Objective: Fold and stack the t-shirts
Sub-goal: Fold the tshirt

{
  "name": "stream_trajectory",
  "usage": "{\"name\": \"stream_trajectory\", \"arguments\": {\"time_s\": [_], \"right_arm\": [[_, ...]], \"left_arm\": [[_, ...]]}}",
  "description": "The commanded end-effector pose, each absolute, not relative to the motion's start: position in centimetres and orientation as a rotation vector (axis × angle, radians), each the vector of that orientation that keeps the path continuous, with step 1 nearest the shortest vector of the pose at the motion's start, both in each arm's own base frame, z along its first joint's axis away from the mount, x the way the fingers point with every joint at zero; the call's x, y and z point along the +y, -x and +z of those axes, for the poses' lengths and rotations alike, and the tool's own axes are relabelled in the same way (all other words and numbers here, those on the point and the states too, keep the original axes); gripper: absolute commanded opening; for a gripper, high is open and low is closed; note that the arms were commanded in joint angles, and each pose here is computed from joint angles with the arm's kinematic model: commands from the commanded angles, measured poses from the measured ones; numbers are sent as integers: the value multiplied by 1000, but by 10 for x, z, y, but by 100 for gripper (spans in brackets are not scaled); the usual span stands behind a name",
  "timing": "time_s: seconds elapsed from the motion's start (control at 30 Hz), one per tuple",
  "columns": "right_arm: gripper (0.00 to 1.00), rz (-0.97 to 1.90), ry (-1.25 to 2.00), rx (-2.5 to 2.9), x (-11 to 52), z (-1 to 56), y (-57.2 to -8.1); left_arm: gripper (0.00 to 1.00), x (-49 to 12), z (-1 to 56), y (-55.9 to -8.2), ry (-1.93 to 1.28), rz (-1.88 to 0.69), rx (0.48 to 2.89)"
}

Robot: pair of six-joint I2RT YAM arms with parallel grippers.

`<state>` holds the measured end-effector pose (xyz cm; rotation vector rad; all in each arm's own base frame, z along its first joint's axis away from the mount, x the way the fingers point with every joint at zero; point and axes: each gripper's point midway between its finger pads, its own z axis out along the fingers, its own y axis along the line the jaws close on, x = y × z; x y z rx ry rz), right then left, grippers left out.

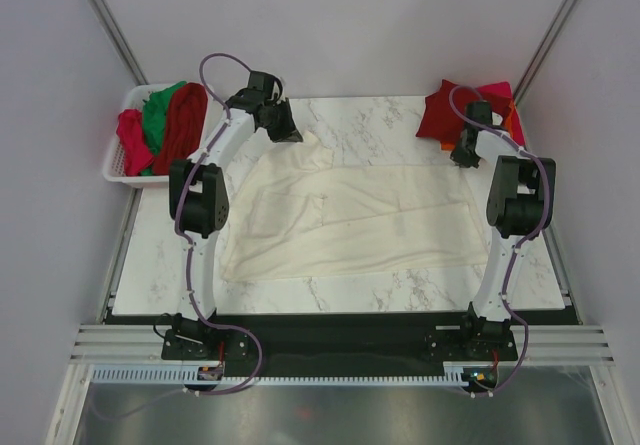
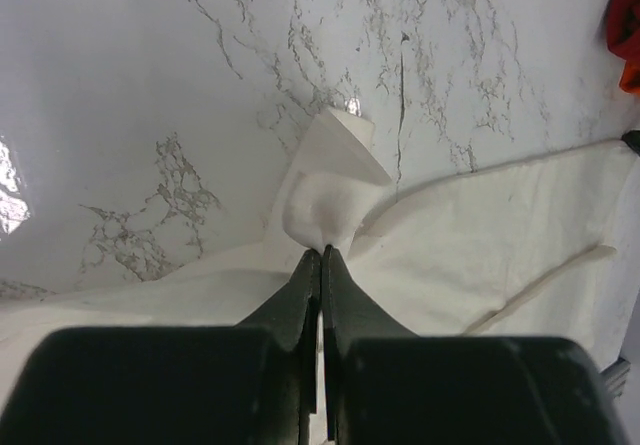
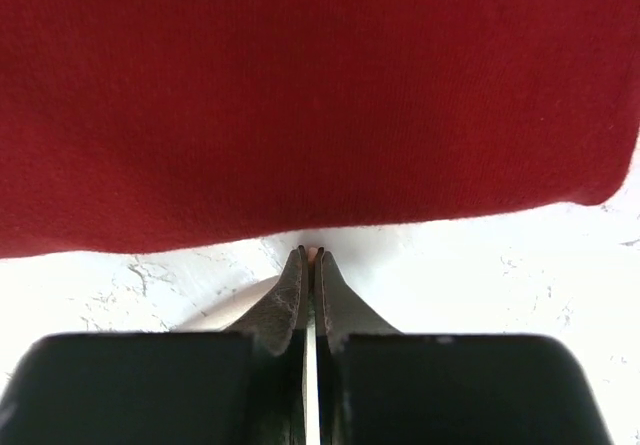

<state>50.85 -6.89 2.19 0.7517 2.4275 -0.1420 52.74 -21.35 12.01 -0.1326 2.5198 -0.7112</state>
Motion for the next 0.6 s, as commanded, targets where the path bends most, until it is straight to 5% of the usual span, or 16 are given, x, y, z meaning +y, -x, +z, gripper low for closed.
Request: {"name": "stream_trajectory", "arguments": {"time_s": [0.0,0.3,0.57], "right_arm": [[0,-128,-746,2413,-69,37,-514],[0,-129,-737,2326,-71,104,-499],[0,-169,-738,2361,-71,107,-459]], "left_arm": [[2,-207,157,-527,22,-598,2432],[2,-168,213,-483,-109,-327,2362],[2,-160,190,-408,-182,-163,2436]]}}
